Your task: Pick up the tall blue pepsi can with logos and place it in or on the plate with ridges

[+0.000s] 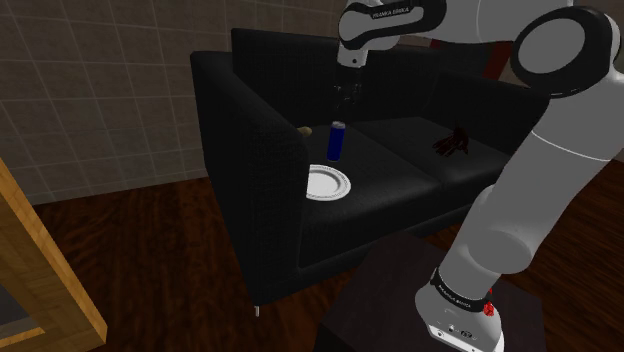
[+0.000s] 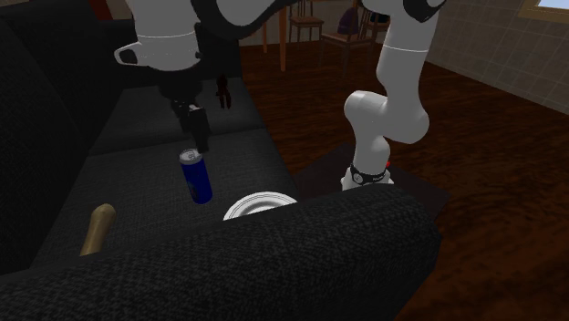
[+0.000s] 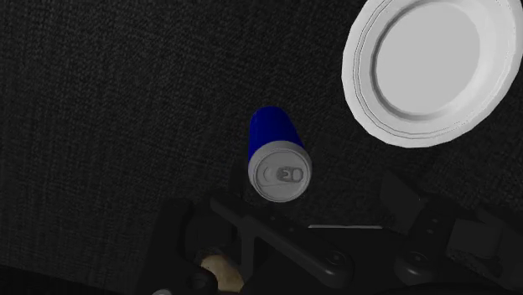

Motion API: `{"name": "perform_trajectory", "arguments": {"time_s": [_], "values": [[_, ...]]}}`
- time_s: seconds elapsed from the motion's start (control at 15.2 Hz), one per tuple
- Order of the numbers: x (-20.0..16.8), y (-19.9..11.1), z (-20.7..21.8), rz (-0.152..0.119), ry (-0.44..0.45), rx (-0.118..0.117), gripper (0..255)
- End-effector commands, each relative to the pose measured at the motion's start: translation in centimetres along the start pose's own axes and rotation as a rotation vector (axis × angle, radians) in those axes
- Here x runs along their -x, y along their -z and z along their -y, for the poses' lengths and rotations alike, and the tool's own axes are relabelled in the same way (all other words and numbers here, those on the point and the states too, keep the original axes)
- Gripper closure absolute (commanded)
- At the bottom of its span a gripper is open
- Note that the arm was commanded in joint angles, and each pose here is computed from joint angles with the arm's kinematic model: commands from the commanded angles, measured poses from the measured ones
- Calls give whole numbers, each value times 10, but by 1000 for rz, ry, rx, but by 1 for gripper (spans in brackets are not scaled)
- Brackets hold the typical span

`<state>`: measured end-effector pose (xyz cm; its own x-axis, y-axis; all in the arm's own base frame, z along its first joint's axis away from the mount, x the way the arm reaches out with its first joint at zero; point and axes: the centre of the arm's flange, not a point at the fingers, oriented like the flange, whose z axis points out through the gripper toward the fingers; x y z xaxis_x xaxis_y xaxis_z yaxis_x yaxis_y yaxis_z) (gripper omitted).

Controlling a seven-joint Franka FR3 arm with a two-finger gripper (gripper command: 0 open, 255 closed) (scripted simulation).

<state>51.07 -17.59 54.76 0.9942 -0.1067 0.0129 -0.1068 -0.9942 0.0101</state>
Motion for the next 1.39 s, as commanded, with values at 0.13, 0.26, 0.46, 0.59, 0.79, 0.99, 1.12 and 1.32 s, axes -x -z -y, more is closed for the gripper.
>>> {"name": "perform_trajectory", "arguments": {"time_s": [0.13, 0.26, 0.46, 0.59, 0.79, 0.99, 1.12, 1.32], "values": [[-31, -22, -16, 11, 4, 2, 0], [-31, -33, -16, 11, 4, 2, 0], [-31, -48, -16, 11, 4, 2, 0], [-31, -57, -16, 11, 4, 2, 0], [-31, -57, -16, 11, 4, 2, 0], [-31, -57, -16, 11, 4, 2, 0], [-31, -57, -16, 11, 4, 2, 255], [-31, -57, -16, 11, 4, 2, 255]]}}
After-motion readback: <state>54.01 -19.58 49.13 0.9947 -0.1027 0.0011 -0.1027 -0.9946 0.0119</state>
